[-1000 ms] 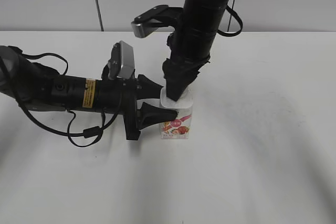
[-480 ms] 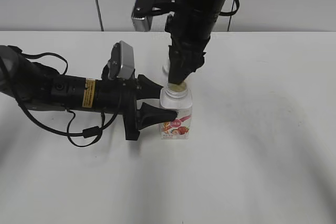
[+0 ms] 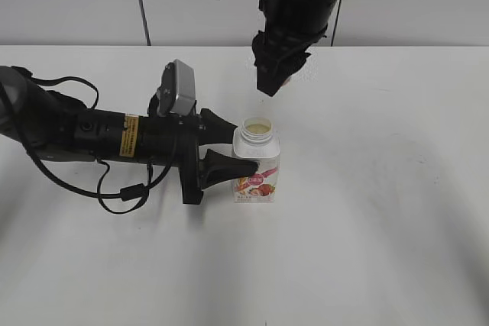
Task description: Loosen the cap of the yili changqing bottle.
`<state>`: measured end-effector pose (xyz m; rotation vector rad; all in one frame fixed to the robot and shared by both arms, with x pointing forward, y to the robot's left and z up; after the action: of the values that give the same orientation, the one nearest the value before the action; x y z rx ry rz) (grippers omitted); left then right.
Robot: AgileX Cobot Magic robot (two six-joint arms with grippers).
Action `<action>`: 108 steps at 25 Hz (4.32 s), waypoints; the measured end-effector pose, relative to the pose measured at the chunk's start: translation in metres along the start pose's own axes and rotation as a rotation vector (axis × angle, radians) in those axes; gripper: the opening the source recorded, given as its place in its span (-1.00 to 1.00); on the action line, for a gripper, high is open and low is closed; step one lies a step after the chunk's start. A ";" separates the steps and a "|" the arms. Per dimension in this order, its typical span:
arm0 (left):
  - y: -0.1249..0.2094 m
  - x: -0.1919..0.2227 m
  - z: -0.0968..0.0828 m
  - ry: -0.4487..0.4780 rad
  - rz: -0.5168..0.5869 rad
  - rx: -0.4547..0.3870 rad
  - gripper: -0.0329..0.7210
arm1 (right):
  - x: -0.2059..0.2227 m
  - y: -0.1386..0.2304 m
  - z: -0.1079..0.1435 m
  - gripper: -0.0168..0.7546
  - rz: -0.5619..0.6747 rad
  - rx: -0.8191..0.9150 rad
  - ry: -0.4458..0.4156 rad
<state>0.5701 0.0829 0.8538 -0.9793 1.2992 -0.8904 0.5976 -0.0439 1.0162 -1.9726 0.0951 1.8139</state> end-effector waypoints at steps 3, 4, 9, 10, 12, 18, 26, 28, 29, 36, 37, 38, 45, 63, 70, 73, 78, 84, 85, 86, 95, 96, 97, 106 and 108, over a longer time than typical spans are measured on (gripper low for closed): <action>0.000 0.000 0.000 0.000 0.000 0.000 0.14 | -0.001 0.004 -0.005 0.06 0.024 0.151 0.042; 0.000 0.000 0.000 0.000 0.000 0.000 0.14 | -0.001 0.004 -0.005 0.06 0.026 0.182 0.047; 0.000 0.000 0.000 0.000 0.000 0.000 0.14 | -0.003 0.009 -0.012 0.06 0.025 0.303 0.059; 0.000 0.000 0.000 0.000 0.000 0.000 0.14 | -0.005 0.011 -0.015 0.06 0.021 0.324 0.059; 0.000 0.000 0.000 0.000 0.000 0.000 0.14 | -0.010 0.020 -0.023 0.06 0.012 0.376 0.053; 0.000 0.000 0.000 0.000 0.001 0.000 0.14 | -0.036 0.075 -0.061 0.05 0.003 0.597 0.085; 0.000 0.000 0.000 0.000 0.001 0.000 0.14 | -0.018 0.156 -0.079 0.05 0.064 0.855 0.038; 0.000 0.000 0.000 0.001 -0.001 0.000 0.14 | -0.006 0.170 -0.081 0.05 0.050 0.909 0.033; 0.000 0.000 0.000 0.001 -0.001 0.000 0.14 | 0.001 0.175 -0.080 0.05 0.045 0.928 0.038; 0.000 0.000 0.000 0.001 -0.001 0.000 0.14 | 0.042 0.191 -0.081 0.05 0.019 1.027 0.067; 0.000 0.000 0.000 0.001 -0.001 0.000 0.14 | 0.049 0.192 -0.083 0.05 0.023 1.041 0.068; 0.000 0.000 0.000 0.001 -0.001 0.000 0.14 | 0.055 0.193 -0.085 0.05 0.024 1.051 0.071; 0.000 0.000 0.000 -0.002 -0.002 -0.001 0.14 | 0.075 0.195 -0.098 0.05 -0.027 1.095 0.130; 0.000 0.000 0.000 -0.004 -0.004 -0.003 0.14 | 0.104 0.202 -0.101 0.16 0.003 1.110 0.123; -0.001 0.000 0.001 -0.005 -0.004 -0.004 0.14 | 0.104 0.203 -0.099 0.68 0.015 1.112 0.113; -0.001 0.000 0.001 -0.006 -0.005 -0.004 0.16 | 0.104 0.204 -0.095 0.68 0.046 1.116 0.085; -0.003 -0.003 0.003 -0.018 -0.005 0.002 0.68 | 0.093 0.202 -0.091 0.63 0.052 1.113 0.071; -0.011 -0.018 0.009 -0.033 0.000 -0.004 0.75 | 0.065 0.193 -0.091 0.59 -0.009 1.101 0.095; -0.013 -0.022 0.008 -0.023 0.011 -0.001 0.74 | 0.059 0.191 -0.091 0.59 -0.020 1.098 0.100; -0.015 -0.025 0.007 -0.009 0.024 0.007 0.73 | 0.052 0.189 -0.091 0.59 -0.035 1.093 0.107; -0.019 -0.057 0.005 0.029 0.175 -0.019 0.65 | 0.001 0.176 -0.085 0.59 -0.155 1.074 0.151; -0.021 -0.062 0.006 0.020 0.189 -0.018 0.65 | -0.006 0.175 -0.084 0.59 -0.173 1.069 0.160; -0.024 -0.066 0.008 0.003 0.202 -0.015 0.65 | -0.012 0.174 -0.083 0.59 -0.185 1.063 0.167; -0.073 -0.123 0.032 -0.322 0.267 0.009 0.64 | -0.058 0.167 -0.073 0.59 -0.293 1.023 0.226; -0.087 -0.135 0.033 -0.385 0.262 0.027 0.64 | -0.065 0.166 -0.070 0.59 -0.311 1.012 0.237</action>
<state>0.5933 0.1815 0.9833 -0.8827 1.0516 -0.4870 0.5964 -0.2346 1.0344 -1.3330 0.6094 0.9894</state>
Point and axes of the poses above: a point on each arm's last joint axis where the gripper is mounted, x pointing out along that axis toward the gripper, z along the wrist's bending axis when the last joint is at zero, y = z × x, the point moved 3 cm from there along x, pointing out along that axis toward the gripper
